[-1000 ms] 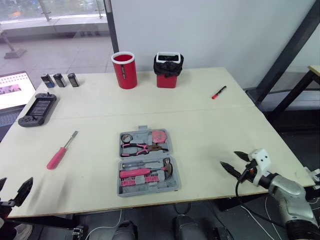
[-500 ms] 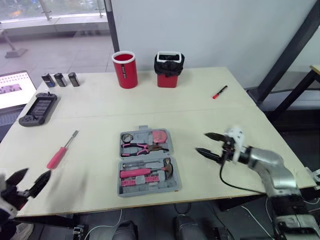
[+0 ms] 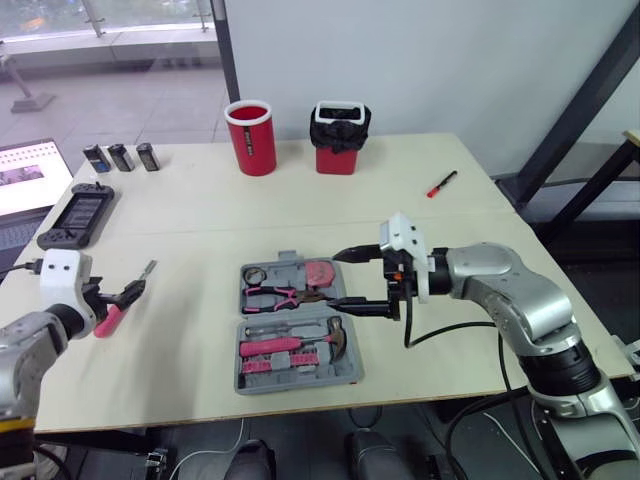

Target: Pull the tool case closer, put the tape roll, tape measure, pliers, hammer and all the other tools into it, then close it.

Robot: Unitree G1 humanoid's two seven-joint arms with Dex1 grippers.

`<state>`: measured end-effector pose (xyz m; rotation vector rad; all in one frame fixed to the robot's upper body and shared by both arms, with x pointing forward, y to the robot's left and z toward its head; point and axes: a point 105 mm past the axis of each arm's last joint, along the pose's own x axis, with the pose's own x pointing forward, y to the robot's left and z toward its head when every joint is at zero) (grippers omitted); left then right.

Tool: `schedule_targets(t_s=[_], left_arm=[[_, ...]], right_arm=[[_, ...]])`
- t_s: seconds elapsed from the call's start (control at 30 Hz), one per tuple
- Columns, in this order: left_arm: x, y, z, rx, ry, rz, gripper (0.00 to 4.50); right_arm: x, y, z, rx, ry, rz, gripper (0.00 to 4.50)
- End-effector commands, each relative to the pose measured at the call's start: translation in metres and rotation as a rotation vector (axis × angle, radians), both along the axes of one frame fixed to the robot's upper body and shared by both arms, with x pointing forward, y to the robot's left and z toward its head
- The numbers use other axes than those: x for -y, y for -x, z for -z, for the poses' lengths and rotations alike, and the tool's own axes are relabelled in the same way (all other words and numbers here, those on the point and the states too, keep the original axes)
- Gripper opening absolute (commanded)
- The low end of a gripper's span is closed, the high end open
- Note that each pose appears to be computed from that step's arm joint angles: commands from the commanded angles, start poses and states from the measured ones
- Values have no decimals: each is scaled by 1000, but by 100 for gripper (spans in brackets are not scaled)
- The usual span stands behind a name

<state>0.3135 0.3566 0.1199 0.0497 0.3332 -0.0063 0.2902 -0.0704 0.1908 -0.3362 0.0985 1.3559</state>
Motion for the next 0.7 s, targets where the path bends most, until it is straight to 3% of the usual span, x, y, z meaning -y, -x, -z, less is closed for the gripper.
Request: schedule_targets(t_s=[0.03, 0.47, 0.57, 0.7], left_arm=[[-18, -6, -1, -8, -11, -32, 450], [-18, -31, 55, -137, -3, 33, 450], [-17, -32, 58, -142, -1, 46, 367], [-17, -30, 56, -147, -2, 63, 173]], right_arm=[[1, 7, -10, 50, 4, 4, 445], [25, 4, 10, 13, 46, 160, 445], [31, 5, 17, 8, 79, 181, 450], [36, 2, 19, 4, 103, 212, 450]])
